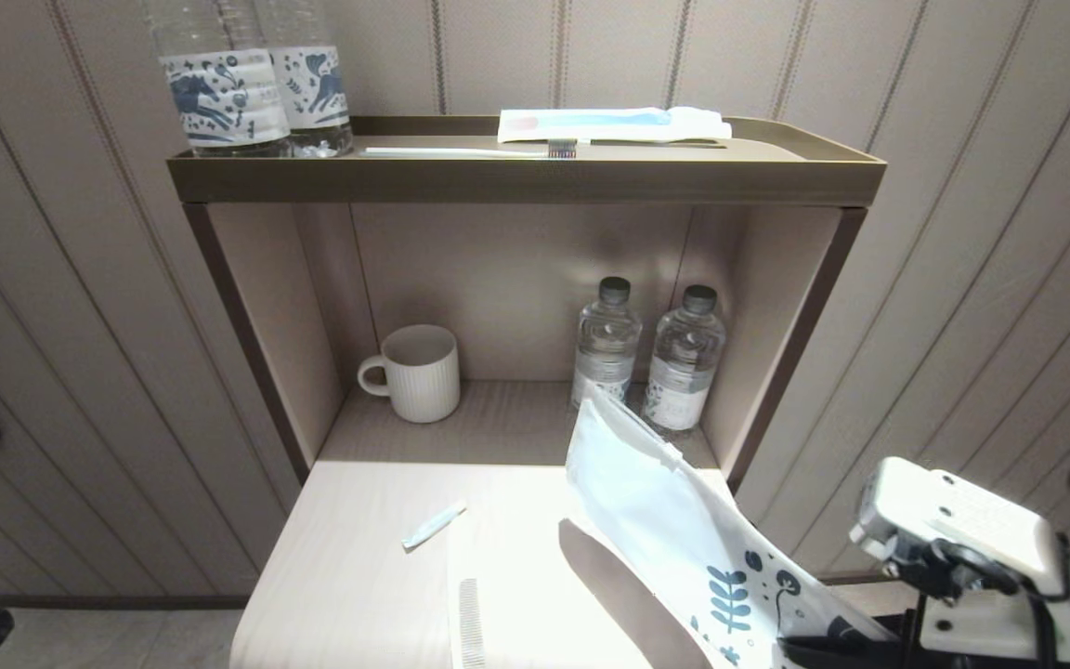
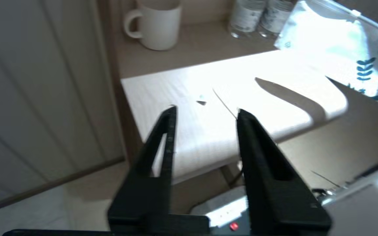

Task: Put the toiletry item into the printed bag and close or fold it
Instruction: Hand it to the other hand

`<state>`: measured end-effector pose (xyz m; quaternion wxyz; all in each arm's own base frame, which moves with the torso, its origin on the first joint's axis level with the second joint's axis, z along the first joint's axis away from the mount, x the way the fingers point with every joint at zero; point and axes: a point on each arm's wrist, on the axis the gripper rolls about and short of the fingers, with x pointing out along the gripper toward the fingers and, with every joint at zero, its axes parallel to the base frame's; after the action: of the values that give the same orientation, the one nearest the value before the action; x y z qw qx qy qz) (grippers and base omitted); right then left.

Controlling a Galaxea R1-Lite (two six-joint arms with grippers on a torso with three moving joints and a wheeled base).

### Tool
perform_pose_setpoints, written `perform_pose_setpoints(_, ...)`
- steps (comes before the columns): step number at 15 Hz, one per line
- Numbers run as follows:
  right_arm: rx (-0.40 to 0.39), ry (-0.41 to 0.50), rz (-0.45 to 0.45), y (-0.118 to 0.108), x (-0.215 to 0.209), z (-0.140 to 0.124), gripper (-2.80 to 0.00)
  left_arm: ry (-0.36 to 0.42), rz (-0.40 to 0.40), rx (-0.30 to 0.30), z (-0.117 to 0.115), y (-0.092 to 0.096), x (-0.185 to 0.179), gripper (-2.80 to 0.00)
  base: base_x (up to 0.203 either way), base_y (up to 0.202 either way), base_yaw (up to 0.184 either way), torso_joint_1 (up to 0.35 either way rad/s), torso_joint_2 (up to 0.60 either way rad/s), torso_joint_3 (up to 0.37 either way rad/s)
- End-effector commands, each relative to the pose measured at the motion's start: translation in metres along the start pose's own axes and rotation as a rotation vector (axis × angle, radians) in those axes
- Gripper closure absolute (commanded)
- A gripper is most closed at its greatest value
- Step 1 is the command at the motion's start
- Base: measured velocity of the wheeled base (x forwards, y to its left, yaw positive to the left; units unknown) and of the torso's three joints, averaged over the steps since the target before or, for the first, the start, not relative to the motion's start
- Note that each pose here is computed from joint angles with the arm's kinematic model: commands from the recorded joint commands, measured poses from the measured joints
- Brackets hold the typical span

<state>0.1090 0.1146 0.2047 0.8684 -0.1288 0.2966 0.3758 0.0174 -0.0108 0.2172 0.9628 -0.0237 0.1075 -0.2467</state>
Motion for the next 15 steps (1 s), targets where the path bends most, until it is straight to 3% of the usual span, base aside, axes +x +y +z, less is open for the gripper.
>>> perform_pose_setpoints(1,-0.026,-0.007,0.044,0.005,-0.005,-0.003,0.0,0.058,-0.042,-0.034,0.008,0.007,0.015,-2.8,0.0,0.0,0.0,0.0,0.0,0.0)
perform_pose_setpoints(6,-0.105,0.068,0.225,0.017,-0.024,0.002,0.0,0.094,-0.234,-0.066,0.04,0.017,0.039,-2.8,0.0,0.0,0.0,0.0,0.0,0.0)
perform_pose_setpoints(11,-0.155,0.096,0.455,0.025,-0.04,0.034,0.0,0.159,-0.556,-0.13,0.055,0.028,0.076,-2.8,0.0,0.0,0.0,0.0,0.0,0.0)
perform_pose_setpoints(13,-0.186,0.119,0.56,0.028,-0.032,0.041,0.0,0.145,-0.64,-0.04,0.057,0.024,0.082,-2.8,0.0,0.0,0.0,0.0,0.0,0.0)
perform_pose_setpoints(15,-0.223,0.14,0.6,0.03,-0.019,0.044,0.0,0.119,-0.731,0.076,0.056,0.016,0.086,-2.8,0.0,0.0,0.0,0.0,0.0,0.0)
